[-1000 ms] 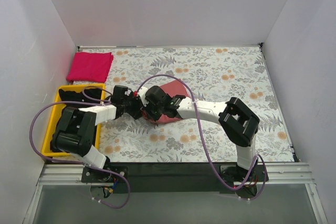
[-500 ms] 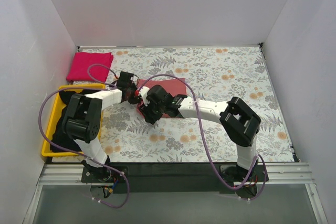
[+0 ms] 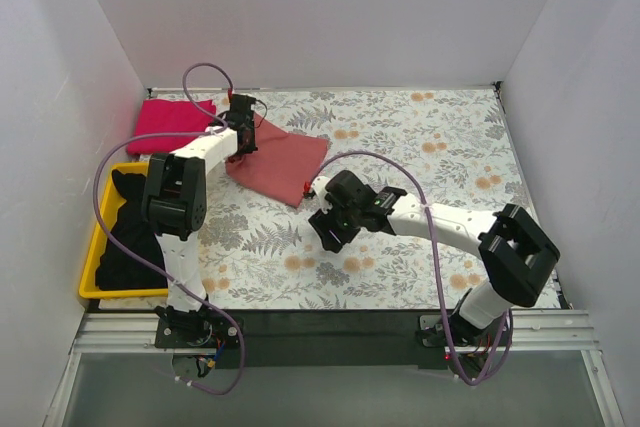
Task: Fold and stack the t-shirts
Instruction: Neatly place the folded tshirt to the corner
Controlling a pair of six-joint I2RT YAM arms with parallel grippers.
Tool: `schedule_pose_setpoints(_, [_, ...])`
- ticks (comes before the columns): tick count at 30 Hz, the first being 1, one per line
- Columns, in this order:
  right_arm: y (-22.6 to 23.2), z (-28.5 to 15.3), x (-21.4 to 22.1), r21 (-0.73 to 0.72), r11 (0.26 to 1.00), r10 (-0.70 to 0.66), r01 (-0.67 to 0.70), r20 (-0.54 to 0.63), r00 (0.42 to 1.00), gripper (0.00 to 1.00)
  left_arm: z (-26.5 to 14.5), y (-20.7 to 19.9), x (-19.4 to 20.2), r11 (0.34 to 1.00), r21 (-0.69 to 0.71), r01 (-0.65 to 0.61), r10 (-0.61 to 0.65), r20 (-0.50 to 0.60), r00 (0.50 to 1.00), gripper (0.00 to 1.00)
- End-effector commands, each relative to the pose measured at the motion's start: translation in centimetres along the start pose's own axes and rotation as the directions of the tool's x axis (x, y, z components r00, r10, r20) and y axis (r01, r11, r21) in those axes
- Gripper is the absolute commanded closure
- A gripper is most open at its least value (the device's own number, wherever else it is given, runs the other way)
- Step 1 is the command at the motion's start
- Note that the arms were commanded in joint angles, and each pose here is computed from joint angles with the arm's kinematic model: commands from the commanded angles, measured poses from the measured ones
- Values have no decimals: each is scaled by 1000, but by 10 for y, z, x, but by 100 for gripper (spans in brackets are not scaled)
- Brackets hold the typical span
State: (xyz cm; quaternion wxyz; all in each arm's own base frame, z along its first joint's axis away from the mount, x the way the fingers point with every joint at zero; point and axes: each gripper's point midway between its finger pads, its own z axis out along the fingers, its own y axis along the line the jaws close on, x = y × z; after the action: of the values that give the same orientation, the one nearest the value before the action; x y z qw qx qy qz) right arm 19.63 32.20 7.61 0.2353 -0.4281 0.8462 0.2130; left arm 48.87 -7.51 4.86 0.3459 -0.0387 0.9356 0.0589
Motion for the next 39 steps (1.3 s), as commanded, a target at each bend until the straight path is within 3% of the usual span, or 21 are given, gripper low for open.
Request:
schedule_pose_setpoints(1, [-6,-12,25,-3,998,60,-60,-55,997,34,-4,53,-48,981,-176,-81,95,72,993,100])
schedule_pose_setpoints(5, [-23,-21,40,19,988,152,-151,-71,986,31,0,77,-76,968,-241,-71,100,109,989,100])
schedule_pose_setpoints(9, [-44,-29,56,47,969,246,-243,-93,965,18,2,95,-98,958,-279,-64,110,155,982,100])
schedule_pose_setpoints(13, [-54,-32,78,62,943,332,-327,-143,932,16,-2,113,-117,938,-340,-74,148,198,969,100])
schedule_pose_setpoints(18, [-67,-40,80,82,907,420,-413,-120,899,14,-9,131,-149,923,-381,-52,159,257,953,100])
schedule_pose_setpoints(24, [-76,-43,82,111,902,430,-417,-132,893,14,-13,141,-176,922,-386,-31,160,307,938,100])
schedule_pose_setpoints(39, [-83,-43,65,107,903,428,-417,-114,897,16,-25,171,-185,904,-426,-38,178,294,939,100])
